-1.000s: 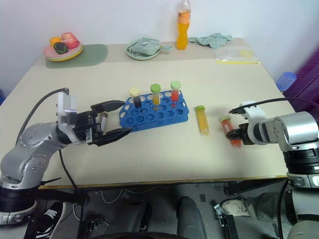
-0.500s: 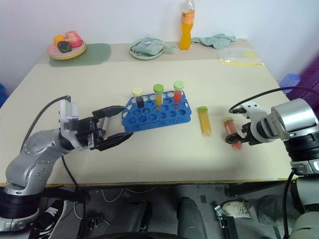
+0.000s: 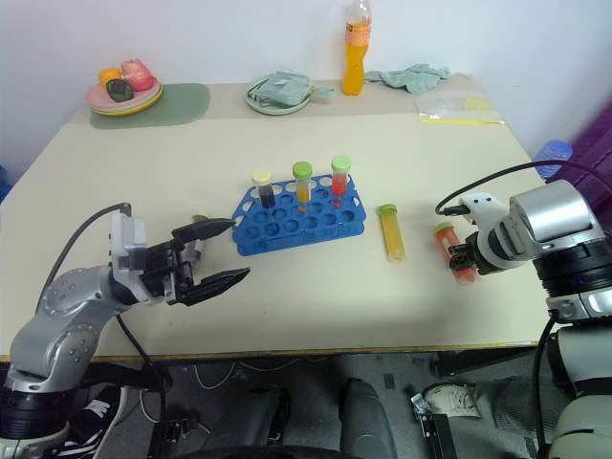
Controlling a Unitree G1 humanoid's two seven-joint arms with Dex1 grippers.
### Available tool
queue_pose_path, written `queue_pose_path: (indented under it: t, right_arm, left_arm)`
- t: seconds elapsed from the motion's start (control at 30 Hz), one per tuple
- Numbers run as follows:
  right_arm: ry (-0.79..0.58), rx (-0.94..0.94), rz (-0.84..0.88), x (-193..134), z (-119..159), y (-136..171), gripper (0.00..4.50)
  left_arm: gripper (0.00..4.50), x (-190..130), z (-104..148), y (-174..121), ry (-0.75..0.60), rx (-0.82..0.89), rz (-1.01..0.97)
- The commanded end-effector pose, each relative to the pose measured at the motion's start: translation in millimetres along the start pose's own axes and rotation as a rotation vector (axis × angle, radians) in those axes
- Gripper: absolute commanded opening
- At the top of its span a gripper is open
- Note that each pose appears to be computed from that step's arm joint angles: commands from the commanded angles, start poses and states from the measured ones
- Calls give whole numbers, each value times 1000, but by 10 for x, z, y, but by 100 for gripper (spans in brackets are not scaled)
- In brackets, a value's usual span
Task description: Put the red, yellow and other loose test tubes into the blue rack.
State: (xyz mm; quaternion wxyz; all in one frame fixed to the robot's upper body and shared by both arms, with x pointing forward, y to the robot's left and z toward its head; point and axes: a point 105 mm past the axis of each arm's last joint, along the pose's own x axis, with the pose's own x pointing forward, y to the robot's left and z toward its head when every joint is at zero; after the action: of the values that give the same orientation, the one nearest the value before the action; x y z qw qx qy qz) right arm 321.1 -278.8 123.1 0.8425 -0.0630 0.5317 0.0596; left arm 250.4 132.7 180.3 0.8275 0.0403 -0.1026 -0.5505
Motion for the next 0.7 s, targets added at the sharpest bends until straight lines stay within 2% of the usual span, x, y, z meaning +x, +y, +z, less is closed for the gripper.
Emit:
queue_pose_path:
  t: [0.03,0.1,0.2,0.23,0.33,0.4,0.53,0.63,0.7]
  right_arm:
    - [-299,-111,60,-159,399,161,80]
    - [-472,-121,22,-262,565,109,80]
    - [-790,37,118,-528,827,242,80]
    - [-878,86,127,-602,856,263,80]
    - [-1207,79,160,-862,862,497,80]
    - [-1347,63,195,-926,805,692,80]
    - [-1472,39,236,-741,676,1092,80]
    - [-1529,-82,193,-584,641,1386,80]
    - [-1550,-13,209,-503,652,1475,80]
  left_arm:
    - [450,-21,52,32,-9,46,6]
    - [450,-32,64,60,-7,52,10]
    - [450,-38,83,102,-2,67,11]
    - [450,-33,92,111,-3,71,10]
    - [450,-9,125,155,-8,76,9]
    - [450,9,129,184,-8,82,7]
    - [450,42,142,237,-8,90,-1]
    - [450,50,154,277,-9,93,1]
    - [450,51,162,304,-8,94,4]
